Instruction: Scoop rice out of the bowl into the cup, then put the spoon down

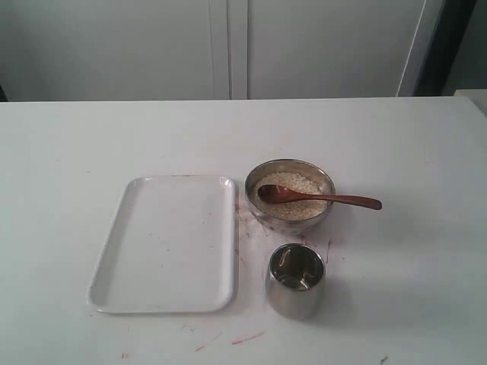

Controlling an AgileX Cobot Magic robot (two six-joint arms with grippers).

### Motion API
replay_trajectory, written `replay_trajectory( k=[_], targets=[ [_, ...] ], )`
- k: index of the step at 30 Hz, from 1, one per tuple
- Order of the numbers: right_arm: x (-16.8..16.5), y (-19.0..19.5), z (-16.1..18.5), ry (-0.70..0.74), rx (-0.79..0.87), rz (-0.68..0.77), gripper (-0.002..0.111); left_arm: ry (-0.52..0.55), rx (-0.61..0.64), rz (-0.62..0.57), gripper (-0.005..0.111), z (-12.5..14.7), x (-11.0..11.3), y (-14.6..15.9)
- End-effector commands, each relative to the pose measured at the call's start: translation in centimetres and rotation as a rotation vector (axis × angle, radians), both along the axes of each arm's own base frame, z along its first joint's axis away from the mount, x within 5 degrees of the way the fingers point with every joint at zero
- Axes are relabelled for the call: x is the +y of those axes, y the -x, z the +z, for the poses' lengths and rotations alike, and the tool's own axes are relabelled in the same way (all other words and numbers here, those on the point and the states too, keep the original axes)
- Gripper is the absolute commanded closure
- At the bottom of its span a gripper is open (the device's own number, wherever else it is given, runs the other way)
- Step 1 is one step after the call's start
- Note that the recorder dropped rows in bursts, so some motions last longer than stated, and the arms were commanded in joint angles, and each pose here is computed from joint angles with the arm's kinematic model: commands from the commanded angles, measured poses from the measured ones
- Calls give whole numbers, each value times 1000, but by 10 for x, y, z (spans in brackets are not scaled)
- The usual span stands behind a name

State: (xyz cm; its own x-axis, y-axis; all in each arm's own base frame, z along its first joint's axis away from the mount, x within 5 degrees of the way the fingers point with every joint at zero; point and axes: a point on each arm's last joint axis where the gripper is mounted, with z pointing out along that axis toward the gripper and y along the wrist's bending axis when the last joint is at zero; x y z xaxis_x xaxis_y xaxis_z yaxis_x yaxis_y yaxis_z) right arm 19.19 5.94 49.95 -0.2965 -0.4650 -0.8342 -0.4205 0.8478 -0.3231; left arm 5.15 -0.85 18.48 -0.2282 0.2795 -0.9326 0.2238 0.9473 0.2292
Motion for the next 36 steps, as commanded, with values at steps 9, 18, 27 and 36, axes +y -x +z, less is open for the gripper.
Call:
replay_trajectory(
  k=[9, 18, 27, 36],
  targets=[
    [24, -92, -128, 369, 272, 126, 108, -1, 40, 0, 92, -6, 0, 1],
    [33, -121, -198, 541, 488, 266, 108, -1, 40, 0, 92, -6, 0, 1],
    [30, -140, -244, 678, 642, 321, 108, -1, 40, 0, 92, -6, 0, 1],
    [33, -146, -249, 657, 604, 341, 108, -1, 40, 0, 92, -6, 0, 1]
  ],
)
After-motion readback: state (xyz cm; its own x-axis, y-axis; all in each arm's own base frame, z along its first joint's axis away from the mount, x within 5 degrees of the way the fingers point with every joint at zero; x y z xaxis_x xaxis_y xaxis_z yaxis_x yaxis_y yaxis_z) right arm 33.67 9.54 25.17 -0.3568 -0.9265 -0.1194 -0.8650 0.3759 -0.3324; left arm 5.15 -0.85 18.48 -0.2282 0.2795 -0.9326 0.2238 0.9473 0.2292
